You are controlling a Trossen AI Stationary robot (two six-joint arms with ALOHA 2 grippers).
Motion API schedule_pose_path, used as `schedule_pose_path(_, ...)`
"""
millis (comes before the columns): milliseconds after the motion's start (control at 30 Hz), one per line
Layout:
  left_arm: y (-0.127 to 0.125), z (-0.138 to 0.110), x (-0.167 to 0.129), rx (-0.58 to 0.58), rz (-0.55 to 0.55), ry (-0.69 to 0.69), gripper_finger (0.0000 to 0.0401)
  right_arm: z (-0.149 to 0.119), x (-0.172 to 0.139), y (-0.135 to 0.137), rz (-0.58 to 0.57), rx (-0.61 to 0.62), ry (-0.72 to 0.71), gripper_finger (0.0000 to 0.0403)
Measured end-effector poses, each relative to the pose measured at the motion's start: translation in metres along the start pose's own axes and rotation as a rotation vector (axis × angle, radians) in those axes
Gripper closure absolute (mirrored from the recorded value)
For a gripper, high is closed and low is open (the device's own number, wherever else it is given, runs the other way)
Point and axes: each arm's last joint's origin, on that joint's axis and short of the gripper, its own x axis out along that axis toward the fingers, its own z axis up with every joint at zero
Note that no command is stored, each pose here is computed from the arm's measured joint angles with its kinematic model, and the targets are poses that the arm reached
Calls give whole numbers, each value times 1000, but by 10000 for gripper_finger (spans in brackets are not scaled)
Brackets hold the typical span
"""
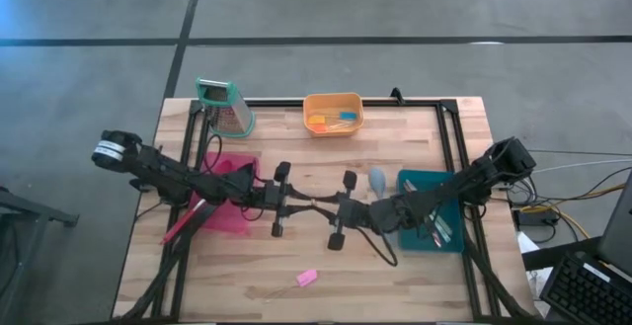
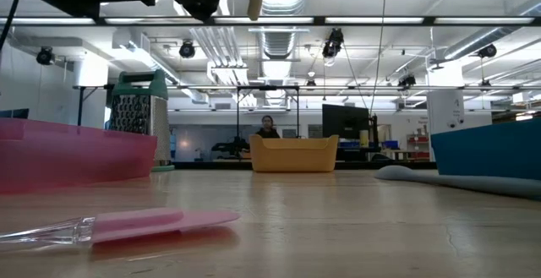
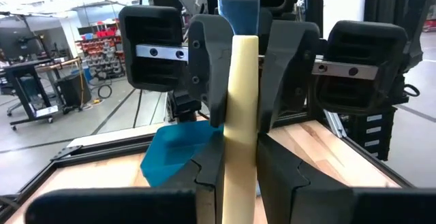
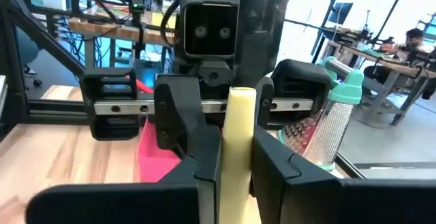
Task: Pick & Place Kitchen Items
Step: Put the yellow knife into the blue bin
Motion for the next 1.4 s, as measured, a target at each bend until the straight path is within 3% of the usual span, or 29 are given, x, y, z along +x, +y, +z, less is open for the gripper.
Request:
schedule_pose_path(233, 0, -1, 0, -8, 0, 10, 336, -2, 1, -2, -4, -6, 7, 364)
schedule_pose_path(467, -1, -6, 0, -47, -6, 72, 202, 1, -1, -4, -25, -85, 93, 364)
schedule_pose_path(633, -1, -6, -1, -50, -6, 109, 150, 8, -20, -13, -91, -112, 211, 364)
schedule_pose_path(967, 0, -3, -2, -74, 0, 90, 142, 11, -82, -59, -193, 6, 523, 364)
schedule_pose_path(1200, 0, -4, -2, -77, -1, 94, 142, 10, -123, -93, -277, 208, 730, 364)
schedule_pose_path(1400, 0, -7, -4, -74, -3, 116, 142, -1, -138, -107, -350, 331, 961, 364)
